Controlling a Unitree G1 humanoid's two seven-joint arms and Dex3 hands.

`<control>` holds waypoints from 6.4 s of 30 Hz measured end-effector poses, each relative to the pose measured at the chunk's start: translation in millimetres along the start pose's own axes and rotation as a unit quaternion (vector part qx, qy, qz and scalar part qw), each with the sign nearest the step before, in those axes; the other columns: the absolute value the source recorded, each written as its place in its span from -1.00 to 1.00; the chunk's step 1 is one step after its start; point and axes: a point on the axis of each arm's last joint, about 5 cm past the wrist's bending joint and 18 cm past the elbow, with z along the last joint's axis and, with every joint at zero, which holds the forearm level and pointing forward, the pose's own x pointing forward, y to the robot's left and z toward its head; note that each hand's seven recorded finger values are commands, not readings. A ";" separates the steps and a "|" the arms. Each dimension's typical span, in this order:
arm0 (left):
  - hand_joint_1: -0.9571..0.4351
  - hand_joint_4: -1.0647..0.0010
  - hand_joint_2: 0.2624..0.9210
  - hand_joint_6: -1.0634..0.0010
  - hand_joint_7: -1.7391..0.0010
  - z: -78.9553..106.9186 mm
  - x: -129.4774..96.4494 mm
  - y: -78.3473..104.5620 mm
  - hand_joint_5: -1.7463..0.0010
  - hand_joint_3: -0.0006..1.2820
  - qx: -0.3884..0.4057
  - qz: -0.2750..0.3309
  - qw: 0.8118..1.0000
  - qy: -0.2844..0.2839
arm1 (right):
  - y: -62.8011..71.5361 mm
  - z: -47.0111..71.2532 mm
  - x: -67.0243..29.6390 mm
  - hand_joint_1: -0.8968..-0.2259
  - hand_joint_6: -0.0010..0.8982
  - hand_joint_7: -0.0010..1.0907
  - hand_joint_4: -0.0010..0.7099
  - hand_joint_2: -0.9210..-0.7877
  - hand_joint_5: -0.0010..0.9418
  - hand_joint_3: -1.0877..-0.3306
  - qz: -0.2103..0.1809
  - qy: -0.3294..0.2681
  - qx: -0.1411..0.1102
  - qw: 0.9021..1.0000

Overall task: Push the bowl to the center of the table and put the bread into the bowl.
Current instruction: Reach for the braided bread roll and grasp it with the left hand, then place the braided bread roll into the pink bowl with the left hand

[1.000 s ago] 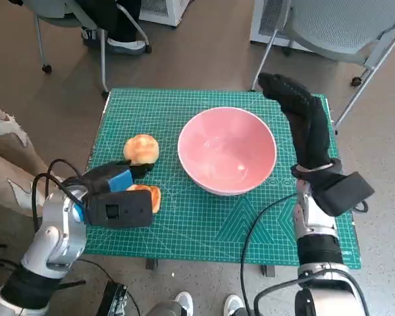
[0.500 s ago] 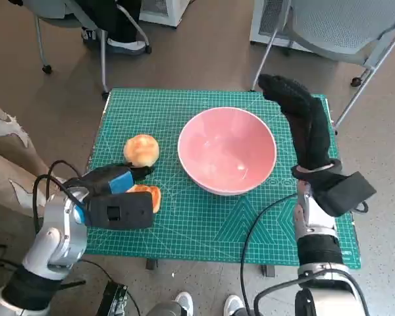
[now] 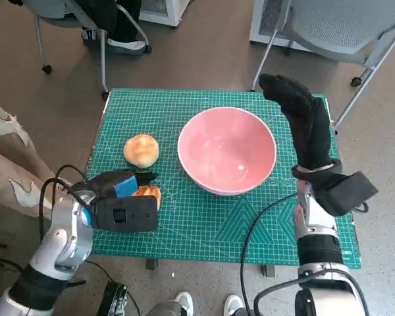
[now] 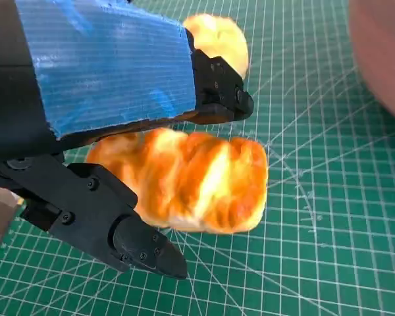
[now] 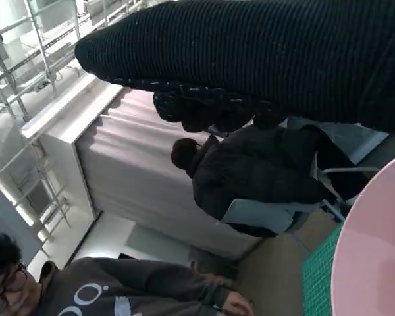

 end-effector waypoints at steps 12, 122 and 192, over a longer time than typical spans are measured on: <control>0.04 0.18 0.33 0.20 0.97 1.9 9.5 -4.1 0.94 -0.99 0.016 0.008 1.000 0.005 | -0.3 0.0 -0.1 -0.31 -0.71 -0.56 -0.53 -1.00 -1.00 -0.35 0.004 0.001 0.001 1.000; 0.39 -0.49 0.76 -0.64 0.18 41.0 -65.0 56.2 -0.41 -0.86 0.034 0.338 0.927 -0.158 | -1.0 -4.1 -2.8 -0.28 -0.91 -0.28 -0.56 -1.00 -1.00 -0.36 0.005 0.013 0.018 1.000; 0.50 0.40 0.53 0.48 0.57 158.6 55.8 99.9 0.24 -0.70 0.069 0.168 0.960 -0.212 | -9.4 1.7 -13.7 -0.35 -1.00 -0.19 -0.58 -1.00 -1.00 -0.40 -0.023 0.019 -0.011 0.999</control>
